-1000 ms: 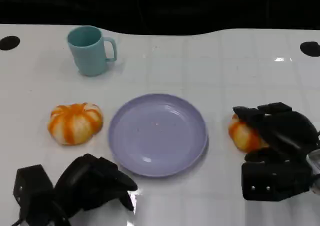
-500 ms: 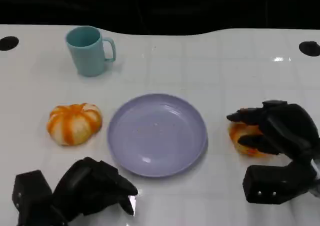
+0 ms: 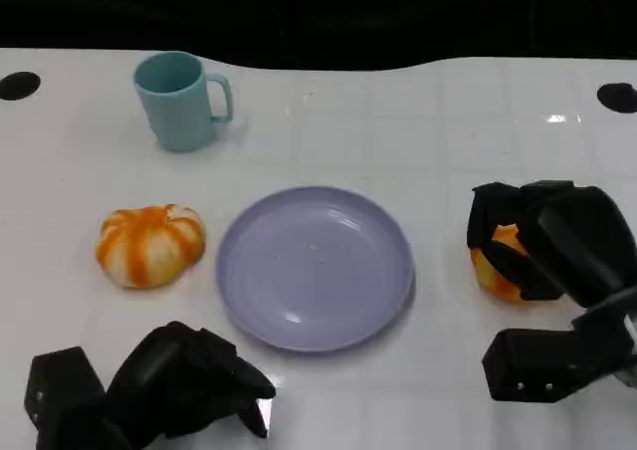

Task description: Grasp the bread from the table and place it into the plate.

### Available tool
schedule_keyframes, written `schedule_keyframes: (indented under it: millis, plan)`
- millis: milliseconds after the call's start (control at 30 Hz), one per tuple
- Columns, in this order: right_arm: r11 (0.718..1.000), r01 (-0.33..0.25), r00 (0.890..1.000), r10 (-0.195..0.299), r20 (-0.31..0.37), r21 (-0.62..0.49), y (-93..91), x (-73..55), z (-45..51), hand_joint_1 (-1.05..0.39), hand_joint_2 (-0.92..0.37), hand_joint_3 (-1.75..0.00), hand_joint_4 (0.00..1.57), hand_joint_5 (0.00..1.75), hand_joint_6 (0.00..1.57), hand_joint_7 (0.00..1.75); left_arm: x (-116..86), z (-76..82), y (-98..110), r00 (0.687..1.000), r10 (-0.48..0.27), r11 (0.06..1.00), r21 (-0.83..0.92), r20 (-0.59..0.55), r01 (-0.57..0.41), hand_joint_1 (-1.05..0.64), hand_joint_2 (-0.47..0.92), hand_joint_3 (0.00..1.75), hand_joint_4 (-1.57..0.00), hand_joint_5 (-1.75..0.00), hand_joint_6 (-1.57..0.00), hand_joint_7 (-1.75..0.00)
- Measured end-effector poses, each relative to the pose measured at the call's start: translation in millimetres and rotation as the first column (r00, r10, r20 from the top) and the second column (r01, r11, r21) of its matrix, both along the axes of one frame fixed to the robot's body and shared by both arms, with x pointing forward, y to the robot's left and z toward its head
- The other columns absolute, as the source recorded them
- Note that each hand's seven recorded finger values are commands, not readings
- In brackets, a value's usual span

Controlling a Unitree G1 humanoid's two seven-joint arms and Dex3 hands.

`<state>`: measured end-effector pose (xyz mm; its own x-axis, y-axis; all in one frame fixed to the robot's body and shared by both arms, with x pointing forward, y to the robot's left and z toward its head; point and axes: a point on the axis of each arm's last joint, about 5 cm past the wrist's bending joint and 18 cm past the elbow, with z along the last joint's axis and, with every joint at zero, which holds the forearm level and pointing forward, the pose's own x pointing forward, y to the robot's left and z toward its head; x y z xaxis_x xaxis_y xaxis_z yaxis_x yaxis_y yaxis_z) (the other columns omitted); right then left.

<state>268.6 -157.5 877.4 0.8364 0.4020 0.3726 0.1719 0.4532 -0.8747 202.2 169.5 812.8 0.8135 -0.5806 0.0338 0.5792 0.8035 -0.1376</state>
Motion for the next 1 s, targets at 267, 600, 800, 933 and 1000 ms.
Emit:
schedule_keyframes:
  millis: [267, 600, 800, 933, 1000]
  plan:
    - [0.999, -0.002, 0.999, 0.0, 0.041, 0.035, 1.1, 0.4, 0.1, -0.06, -0.23, -1.3, 0.99, 1.75, 0.74, 1.75, 0, -0.3, 0, 1.0, 0.002, 1.0, -0.004, -0.002, -0.002, -1.05, 0.84, 0.0, -1.25, -0.9, -1.56, -0.05]
    - [0.993, -0.069, 0.992, 0.058, 0.113, 0.099, 9.1, 2.0, 10.9, -0.09, -0.17, -1.49, 1.04, 1.75, 0.8, 1.75, 0, -1.1, 0, 1.0, 0.0, 1.0, -0.001, -0.006, 0.0, -1.05, 0.85, 0.0, -1.25, -0.89, -1.56, -0.04]
    - [0.981, -0.116, 0.983, 0.09, 0.162, 0.155, 11.3, -1.1, 21.0, -0.09, -0.17, -1.51, 1.03, 1.75, 0.79, 1.75, 0, -1.3, 0, 1.0, 0.0, 1.0, 0.0, -0.005, 0.0, -1.05, 0.85, 0.0, -1.25, -0.89, -1.56, -0.04]
    - [0.981, -0.12, 0.984, 0.097, 0.149, 0.153, 10.4, -4.2, 20.2, -0.09, -0.17, -1.51, 1.02, 1.75, 0.79, 1.75, 0, -1.3, 0, 1.0, -0.001, 1.0, 0.0, -0.005, 0.001, -1.05, 0.85, 0.0, -1.25, -0.89, -1.56, -0.04]
    - [0.981, -0.118, 0.985, 0.096, 0.144, 0.153, 9.6, -4.6, 20.0, -0.09, -0.17, -1.51, 1.02, 1.75, 0.79, 1.75, 0, -1.3, 0, 1.0, -0.001, 1.0, 0.0, -0.005, 0.001, -1.05, 0.85, 0.0, -1.25, -0.89, -1.56, -0.04]
